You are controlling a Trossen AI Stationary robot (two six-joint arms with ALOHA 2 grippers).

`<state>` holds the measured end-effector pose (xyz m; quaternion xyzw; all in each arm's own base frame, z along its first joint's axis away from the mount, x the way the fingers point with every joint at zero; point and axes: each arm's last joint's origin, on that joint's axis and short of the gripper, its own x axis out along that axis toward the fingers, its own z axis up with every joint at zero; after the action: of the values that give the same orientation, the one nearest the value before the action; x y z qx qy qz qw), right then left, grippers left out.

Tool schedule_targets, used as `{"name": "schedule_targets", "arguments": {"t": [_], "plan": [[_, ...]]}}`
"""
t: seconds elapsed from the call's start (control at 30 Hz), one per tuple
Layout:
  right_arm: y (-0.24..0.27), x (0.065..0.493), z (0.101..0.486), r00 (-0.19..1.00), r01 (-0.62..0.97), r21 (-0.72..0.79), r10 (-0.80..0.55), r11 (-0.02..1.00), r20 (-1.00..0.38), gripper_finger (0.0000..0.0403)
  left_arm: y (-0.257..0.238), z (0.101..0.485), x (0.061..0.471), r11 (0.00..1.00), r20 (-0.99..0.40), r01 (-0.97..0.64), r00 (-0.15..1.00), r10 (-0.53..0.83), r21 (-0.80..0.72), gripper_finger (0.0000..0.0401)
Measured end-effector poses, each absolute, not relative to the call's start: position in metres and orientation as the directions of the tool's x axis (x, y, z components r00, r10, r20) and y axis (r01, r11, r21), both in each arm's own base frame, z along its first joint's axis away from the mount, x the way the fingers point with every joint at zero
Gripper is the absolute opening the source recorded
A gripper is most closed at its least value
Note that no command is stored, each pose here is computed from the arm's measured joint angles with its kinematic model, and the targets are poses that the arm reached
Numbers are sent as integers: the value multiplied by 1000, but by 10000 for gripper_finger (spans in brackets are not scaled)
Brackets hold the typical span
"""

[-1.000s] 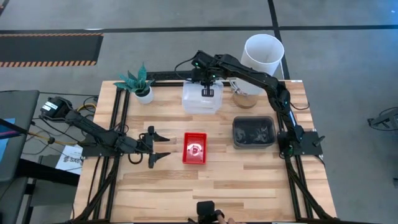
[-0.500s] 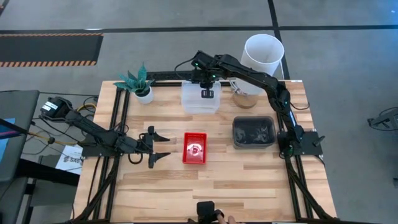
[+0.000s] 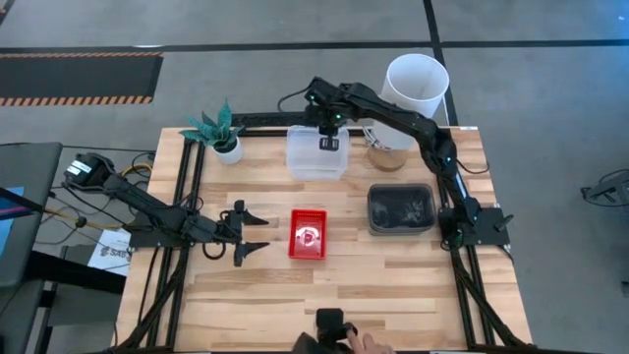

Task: Stack baskets by color
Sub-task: Stack the bottom transparent bin on top of the top transparent stacked bins

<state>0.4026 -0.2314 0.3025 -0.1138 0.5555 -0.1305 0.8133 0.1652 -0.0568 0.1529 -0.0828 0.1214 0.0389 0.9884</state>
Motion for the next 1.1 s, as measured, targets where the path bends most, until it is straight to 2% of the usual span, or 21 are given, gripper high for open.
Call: {"name": "schedule_targets", "arguments": {"t": [0.27, 0.5, 0.67, 0.83, 1.1], "plan": [[-243, 412, 269, 285, 74, -314, -322, 947, -903, 92, -57, 152, 165, 984, -255, -99, 965, 58, -150, 298], [-242, 412, 274, 307, 60, -328, -330, 943, -893, 11, -57, 152, 165, 984, -254, -101, 965, 61, -148, 298], [-242, 409, 281, 317, 53, -311, -311, 949, -896, 8, -57, 152, 165, 984, -254, -102, 965, 62, -149, 298], [-242, 407, 280, 356, 30, -228, -224, 973, -907, 5, -57, 152, 165, 983, -252, -102, 966, 61, -150, 298], [-247, 402, 279, 373, 41, -157, -161, 987, -914, 3, -57, 152, 165, 981, -252, -105, 966, 61, -162, 298]]}}
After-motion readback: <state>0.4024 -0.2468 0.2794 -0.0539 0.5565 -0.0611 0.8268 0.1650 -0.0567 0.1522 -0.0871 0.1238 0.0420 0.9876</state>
